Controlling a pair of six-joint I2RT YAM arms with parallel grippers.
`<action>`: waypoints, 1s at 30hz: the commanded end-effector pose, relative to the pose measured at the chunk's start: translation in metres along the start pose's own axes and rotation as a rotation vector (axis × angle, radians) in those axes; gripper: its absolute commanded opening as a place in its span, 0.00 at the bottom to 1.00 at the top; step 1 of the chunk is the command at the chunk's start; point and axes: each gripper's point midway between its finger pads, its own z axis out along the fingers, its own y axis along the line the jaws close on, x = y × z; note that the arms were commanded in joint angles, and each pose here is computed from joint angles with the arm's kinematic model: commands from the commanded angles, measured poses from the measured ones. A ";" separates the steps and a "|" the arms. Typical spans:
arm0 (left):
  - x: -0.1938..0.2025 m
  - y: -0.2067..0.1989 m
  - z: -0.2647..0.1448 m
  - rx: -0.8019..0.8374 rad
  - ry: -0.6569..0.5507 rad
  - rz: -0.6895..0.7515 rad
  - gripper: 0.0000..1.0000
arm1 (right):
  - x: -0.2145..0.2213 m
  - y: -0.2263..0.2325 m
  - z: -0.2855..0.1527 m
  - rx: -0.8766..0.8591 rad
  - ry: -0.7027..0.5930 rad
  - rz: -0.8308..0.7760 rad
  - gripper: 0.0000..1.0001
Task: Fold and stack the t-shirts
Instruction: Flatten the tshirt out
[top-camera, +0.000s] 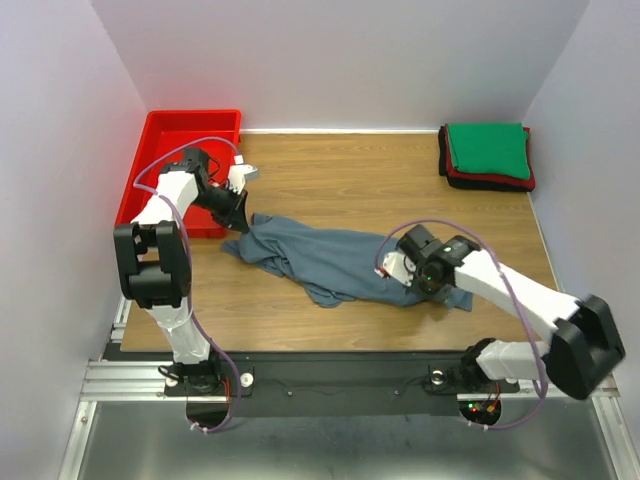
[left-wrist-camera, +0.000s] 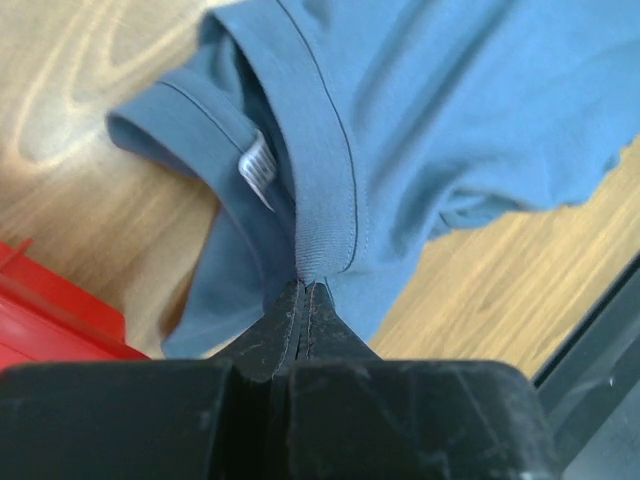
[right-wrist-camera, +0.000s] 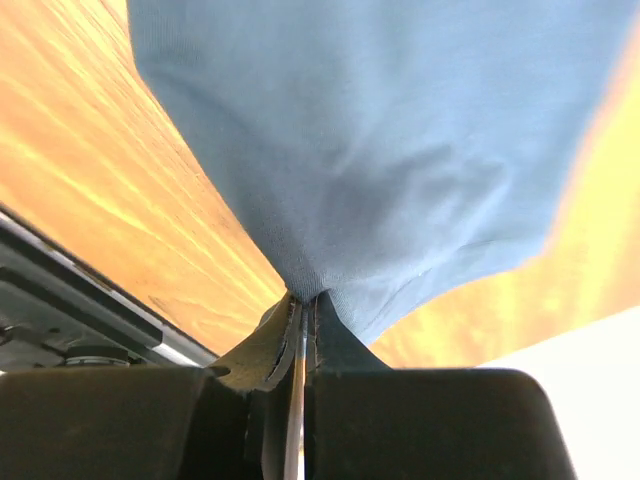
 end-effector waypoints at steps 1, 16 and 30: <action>-0.006 -0.030 -0.035 0.020 -0.030 0.122 0.00 | 0.008 0.014 -0.053 -0.060 -0.110 -0.034 0.01; -0.084 0.036 -0.032 -0.035 -0.091 0.102 0.00 | 0.014 -0.128 -0.046 -0.123 -0.270 0.234 0.01; -0.100 0.090 0.042 -0.144 -0.058 -0.022 0.31 | -0.005 -0.183 0.072 -0.270 -0.179 0.382 0.11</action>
